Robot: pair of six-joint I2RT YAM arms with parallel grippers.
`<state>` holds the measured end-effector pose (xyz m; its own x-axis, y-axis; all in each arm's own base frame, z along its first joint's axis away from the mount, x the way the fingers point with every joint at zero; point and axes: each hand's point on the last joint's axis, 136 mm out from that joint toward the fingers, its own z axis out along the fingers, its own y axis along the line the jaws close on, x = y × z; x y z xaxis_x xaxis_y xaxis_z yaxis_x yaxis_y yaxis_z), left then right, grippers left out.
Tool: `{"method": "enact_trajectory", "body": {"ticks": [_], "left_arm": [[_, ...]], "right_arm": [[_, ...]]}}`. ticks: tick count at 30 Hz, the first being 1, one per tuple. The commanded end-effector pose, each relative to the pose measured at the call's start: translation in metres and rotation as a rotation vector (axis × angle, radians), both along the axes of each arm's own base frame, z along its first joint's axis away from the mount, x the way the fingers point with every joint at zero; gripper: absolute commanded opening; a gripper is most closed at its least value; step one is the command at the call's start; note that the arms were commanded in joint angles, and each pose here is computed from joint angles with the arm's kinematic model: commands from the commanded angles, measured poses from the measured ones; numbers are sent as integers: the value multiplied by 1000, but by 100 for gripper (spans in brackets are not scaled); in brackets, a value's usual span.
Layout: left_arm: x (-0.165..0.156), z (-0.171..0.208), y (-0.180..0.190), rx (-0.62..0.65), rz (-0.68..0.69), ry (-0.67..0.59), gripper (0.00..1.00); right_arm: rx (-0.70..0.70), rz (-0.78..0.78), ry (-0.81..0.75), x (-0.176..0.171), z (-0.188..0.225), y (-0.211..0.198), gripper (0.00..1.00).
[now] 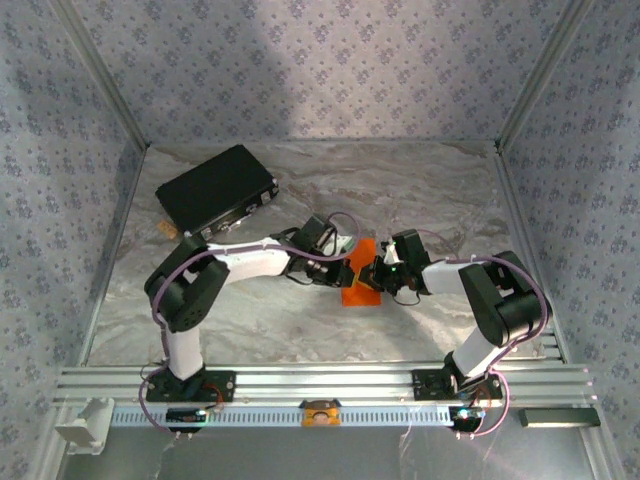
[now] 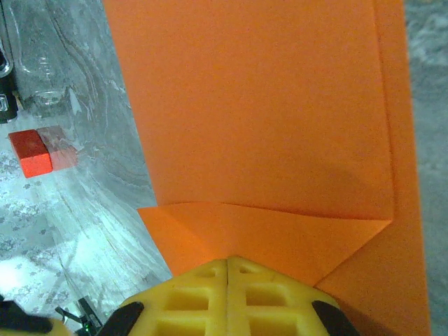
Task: Fold a paper plane with a square sheet of paper (pick it up from the middle)
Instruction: Fold the triangle a second time at the center of the table.
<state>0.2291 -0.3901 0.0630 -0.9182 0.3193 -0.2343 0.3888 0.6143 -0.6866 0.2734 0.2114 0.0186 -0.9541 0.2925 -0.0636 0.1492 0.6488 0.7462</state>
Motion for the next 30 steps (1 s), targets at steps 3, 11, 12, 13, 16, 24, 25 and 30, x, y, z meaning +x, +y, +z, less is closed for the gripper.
{"method": "enact_trajectory", "body": {"ticks": [3, 11, 12, 13, 16, 24, 25, 30], "left_arm": [[-5, -25, -4, 21, -19, 79, 0], [-28, -74, 32, 191, -15, 136, 0], [-31, -77, 35, 204, -18, 139, 0], [-34, -80, 38, 215, -22, 139, 0], [-37, -83, 43, 225, -17, 141, 0], [-27, -74, 36, 211, -2, 113, 0], [-26, -74, 36, 211, 2, 110, 0], [-26, -75, 37, 220, 3, 110, 0]], "right_arm": [[-59, -30, 67, -10, -14, -13, 0], [-33, -25, 30, -4, 4, -11, 0], [-48, -26, 20, -3, 8, -14, 0], [-71, -25, 6, -3, 11, -16, 0], [-80, -3, -39, -1, 22, -17, 0], [-22, 80, -21, -5, 11, 15, 0], [-50, 79, -3, -7, 3, 13, 0], [-85, 18, 41, -5, -16, -6, 0]]}}
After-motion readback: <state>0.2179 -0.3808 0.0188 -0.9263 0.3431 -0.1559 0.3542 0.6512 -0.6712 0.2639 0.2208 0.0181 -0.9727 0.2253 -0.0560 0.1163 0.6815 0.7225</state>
